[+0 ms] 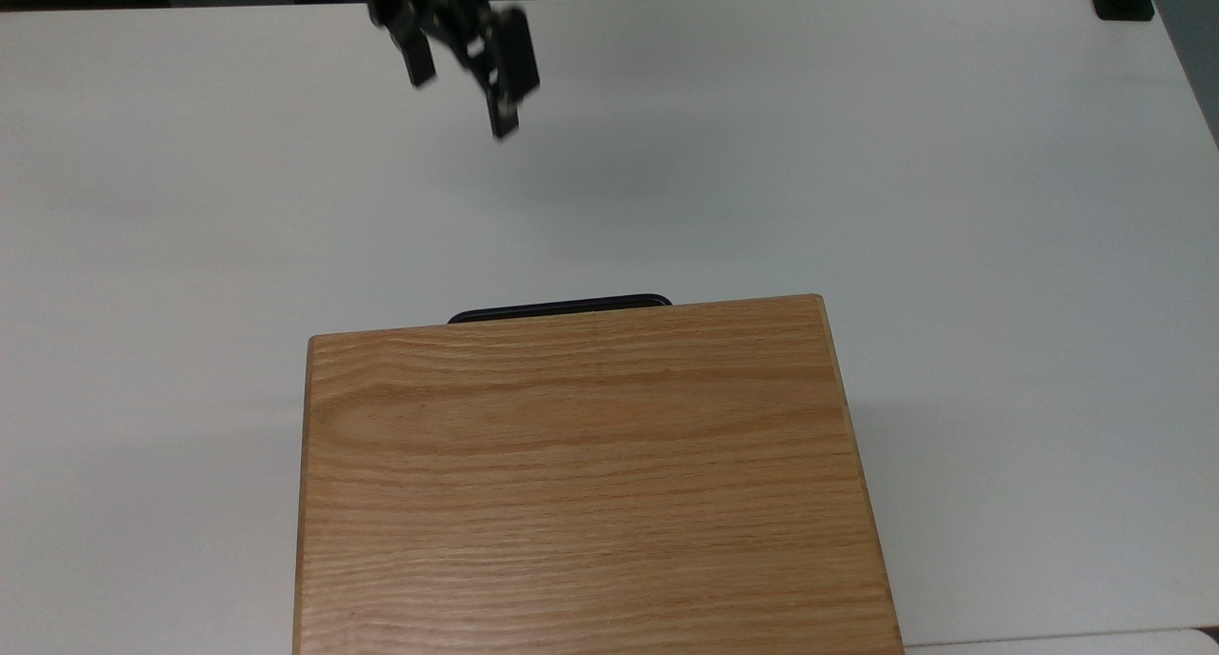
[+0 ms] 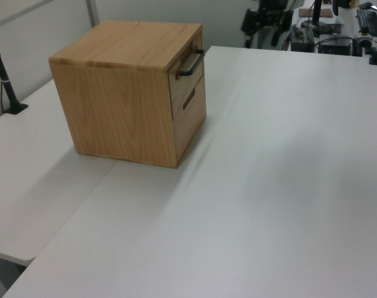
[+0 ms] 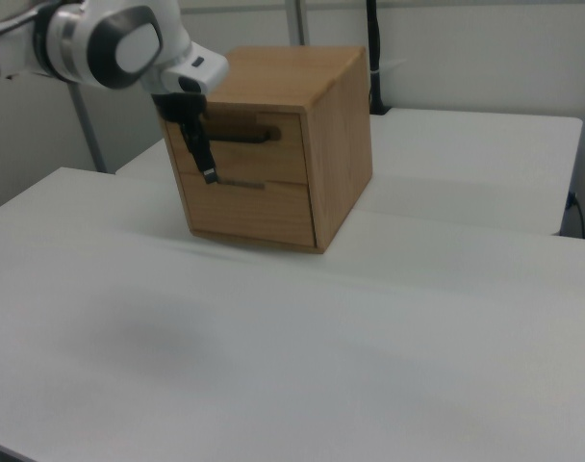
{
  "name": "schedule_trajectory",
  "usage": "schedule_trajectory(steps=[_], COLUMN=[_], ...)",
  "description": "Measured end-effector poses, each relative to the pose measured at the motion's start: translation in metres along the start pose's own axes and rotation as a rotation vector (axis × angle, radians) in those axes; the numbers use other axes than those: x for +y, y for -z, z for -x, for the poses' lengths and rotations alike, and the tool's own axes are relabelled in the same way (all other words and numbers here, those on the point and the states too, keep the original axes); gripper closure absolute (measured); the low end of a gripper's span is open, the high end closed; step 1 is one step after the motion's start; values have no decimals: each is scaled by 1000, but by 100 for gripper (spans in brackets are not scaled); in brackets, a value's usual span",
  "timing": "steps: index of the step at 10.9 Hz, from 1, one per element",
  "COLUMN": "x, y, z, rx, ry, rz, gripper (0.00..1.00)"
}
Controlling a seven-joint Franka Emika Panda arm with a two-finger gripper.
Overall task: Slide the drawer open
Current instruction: 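Move the gripper down to the black handle of the upper drawer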
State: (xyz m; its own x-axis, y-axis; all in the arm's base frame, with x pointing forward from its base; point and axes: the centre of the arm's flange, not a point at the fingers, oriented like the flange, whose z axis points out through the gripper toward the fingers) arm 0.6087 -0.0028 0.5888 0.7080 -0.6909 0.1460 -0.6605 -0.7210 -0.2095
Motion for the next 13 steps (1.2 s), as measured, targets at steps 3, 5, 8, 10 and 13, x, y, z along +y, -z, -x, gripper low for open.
schedule_trajectory(steps=[3,5,8,10,13], x=[-36,-60,-78,-86,-92], y=[-42,-57,-53,-61,-73], z=[-13,-6,-1,4,1], rx=[92,115,141,142,153], ry=[-418,-568,-614,-608,-606], rz=[-148,-230,-339,-354,-367], gripper=[0,1,7,13,30])
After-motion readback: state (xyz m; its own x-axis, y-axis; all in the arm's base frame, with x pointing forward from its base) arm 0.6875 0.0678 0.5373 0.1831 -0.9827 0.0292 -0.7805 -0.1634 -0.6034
